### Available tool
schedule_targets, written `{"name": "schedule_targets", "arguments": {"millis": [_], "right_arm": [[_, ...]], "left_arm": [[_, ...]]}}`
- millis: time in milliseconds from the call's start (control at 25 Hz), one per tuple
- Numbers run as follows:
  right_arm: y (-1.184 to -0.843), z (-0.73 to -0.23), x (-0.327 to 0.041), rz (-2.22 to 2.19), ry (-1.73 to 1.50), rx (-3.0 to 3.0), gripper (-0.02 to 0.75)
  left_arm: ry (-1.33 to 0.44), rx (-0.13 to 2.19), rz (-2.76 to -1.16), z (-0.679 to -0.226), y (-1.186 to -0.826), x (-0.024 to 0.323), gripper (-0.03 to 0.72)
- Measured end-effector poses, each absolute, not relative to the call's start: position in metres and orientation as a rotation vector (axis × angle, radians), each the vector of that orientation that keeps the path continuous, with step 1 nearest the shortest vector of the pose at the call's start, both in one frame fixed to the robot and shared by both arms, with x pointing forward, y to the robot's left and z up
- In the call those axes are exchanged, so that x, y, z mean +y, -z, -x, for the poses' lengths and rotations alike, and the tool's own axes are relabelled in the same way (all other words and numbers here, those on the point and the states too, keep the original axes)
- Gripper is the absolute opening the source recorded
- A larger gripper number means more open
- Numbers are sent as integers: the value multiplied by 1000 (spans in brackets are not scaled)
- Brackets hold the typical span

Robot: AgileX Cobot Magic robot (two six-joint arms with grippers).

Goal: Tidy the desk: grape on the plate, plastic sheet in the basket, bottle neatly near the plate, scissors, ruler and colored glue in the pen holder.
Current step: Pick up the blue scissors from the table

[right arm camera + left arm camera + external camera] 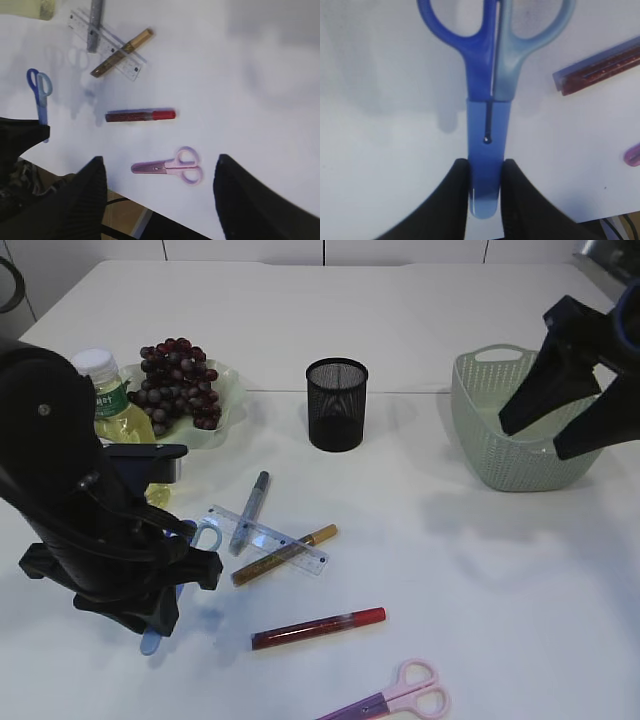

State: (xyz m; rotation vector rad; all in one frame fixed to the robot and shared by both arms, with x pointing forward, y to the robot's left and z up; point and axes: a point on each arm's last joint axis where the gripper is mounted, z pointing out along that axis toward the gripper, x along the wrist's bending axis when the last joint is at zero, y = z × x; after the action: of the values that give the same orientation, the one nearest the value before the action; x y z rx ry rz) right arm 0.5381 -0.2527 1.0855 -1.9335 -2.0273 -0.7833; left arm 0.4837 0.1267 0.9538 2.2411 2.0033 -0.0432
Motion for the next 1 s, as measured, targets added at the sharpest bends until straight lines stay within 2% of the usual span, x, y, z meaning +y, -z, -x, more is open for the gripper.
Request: {"name": "schedule_targets", "arguments": {"millis": [600, 1000], "right_arm": [[-1079, -554, -238, 1692, 1004, -2014, 523], [-1069, -567, -232, 1603, 1102, -1958, 523]], "left_arm": [[49, 1971, -2155, -484, -966, 124, 141], [128, 1911, -2094, -484, -969, 116, 141]]}}
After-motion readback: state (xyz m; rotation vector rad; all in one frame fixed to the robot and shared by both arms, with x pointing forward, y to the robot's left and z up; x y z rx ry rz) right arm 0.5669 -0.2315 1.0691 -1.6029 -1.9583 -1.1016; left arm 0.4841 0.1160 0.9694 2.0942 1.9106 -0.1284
